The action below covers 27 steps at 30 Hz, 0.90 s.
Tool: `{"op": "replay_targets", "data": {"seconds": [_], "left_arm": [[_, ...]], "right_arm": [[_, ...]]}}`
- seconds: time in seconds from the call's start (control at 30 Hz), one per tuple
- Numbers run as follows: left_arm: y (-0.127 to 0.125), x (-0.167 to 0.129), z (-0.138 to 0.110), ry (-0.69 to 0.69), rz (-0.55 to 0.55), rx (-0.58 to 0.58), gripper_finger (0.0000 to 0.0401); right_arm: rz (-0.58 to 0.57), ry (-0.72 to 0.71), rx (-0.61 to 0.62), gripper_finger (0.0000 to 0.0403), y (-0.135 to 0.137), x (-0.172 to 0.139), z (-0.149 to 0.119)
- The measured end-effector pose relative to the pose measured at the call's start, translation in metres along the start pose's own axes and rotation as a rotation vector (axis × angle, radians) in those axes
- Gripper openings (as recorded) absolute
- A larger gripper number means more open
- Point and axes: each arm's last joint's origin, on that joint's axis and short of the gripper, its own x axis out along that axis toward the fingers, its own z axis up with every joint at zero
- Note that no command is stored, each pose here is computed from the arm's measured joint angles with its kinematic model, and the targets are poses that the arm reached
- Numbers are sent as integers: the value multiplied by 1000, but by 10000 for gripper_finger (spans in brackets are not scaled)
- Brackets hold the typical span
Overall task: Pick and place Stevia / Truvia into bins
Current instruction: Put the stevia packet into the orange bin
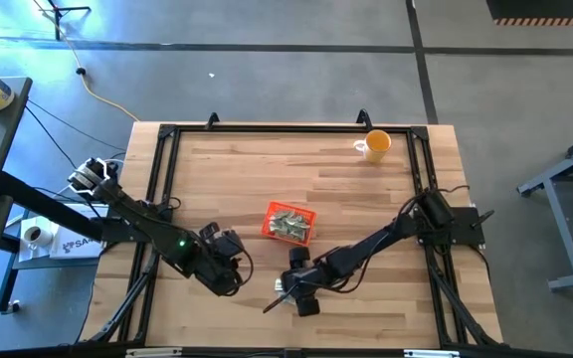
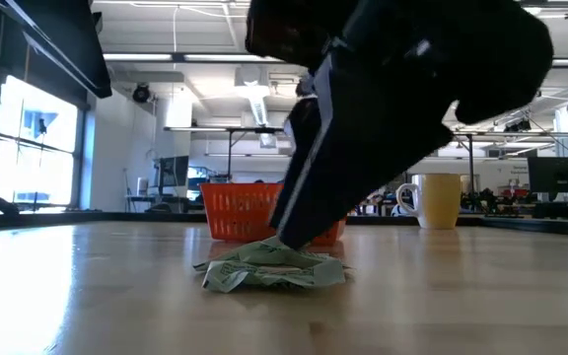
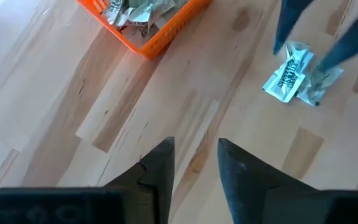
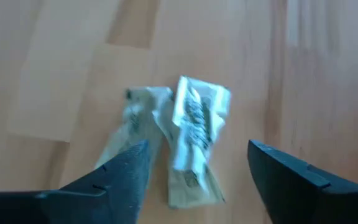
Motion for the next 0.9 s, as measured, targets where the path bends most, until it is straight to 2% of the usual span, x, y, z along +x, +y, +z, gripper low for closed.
{"op": "replay_targets", "data": {"seconds": [0.37,0.7,0.9], "left_arm": [[-1,-1,-2,13,-9,42,151],[0,-1,-3,20,1,48,152],[0,-1,-3,21,2,48,152]], "right_arm": [[-1,44,56,149,-1,0,-4],[5,47,45,12,-8,1,-2],[-61,33,113,4,-28,-9,14]]}}
